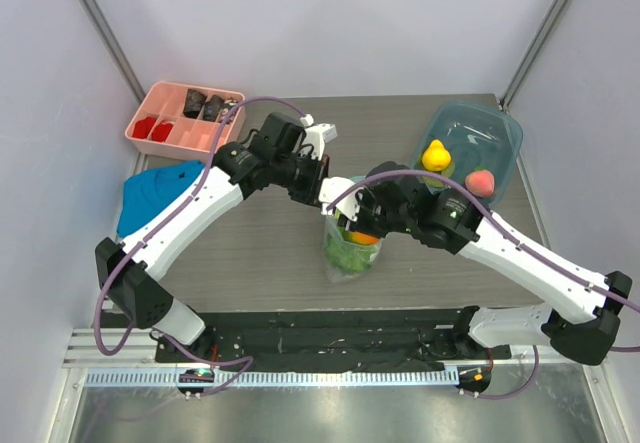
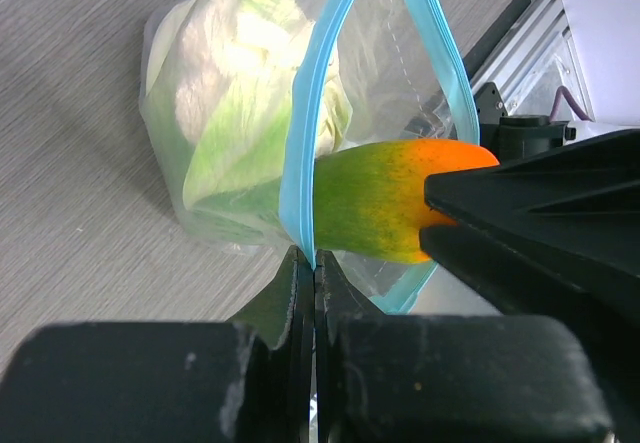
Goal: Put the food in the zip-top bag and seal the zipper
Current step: Adjust the fake fruit in the zipper food storage bag, then pick up the fake fruit from the bin, then place the fake fruit in the zipper food storage bag.
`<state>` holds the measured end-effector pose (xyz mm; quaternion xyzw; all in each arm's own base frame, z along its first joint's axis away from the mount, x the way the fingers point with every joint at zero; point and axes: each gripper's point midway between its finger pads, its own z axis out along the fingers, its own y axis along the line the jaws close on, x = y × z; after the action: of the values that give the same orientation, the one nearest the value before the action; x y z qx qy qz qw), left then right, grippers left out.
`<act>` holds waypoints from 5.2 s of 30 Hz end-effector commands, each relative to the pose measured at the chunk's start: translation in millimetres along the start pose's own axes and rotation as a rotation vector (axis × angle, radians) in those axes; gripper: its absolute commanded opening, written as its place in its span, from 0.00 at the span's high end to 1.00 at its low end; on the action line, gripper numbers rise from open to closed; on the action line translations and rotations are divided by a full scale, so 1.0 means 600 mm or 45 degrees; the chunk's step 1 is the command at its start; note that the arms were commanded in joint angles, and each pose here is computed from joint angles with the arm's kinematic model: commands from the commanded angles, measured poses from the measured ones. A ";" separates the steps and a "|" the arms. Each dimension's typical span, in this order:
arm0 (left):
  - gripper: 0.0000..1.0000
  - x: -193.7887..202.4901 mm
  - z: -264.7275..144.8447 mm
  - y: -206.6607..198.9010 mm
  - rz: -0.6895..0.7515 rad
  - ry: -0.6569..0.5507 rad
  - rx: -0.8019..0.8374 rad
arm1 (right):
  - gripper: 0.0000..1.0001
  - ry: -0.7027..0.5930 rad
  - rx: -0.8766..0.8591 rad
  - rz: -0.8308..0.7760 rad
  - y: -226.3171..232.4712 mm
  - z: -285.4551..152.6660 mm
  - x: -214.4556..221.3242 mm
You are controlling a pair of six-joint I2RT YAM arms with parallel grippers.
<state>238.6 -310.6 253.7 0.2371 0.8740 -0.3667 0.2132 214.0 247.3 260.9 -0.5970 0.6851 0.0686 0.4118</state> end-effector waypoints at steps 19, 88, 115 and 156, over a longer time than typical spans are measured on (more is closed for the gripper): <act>1.00 -0.025 -0.008 -0.025 0.015 -0.068 0.076 | 0.42 -0.305 -0.438 1.287 0.010 -0.131 -0.047; 1.00 -0.025 -0.013 -0.040 0.053 -0.072 0.105 | 0.10 0.096 0.401 1.162 -0.313 -0.125 0.292; 1.00 -0.023 0.013 -0.022 0.017 -0.028 0.104 | 0.22 0.818 0.370 1.179 -0.360 0.022 0.672; 1.00 -0.026 -0.005 -0.034 0.013 -0.053 0.136 | 0.75 0.252 0.235 0.457 -0.140 0.042 0.079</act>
<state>243.1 -319.4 251.4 0.2291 0.8694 -0.3893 0.2001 260.3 226.0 229.0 -0.5002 0.8006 0.1239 0.3059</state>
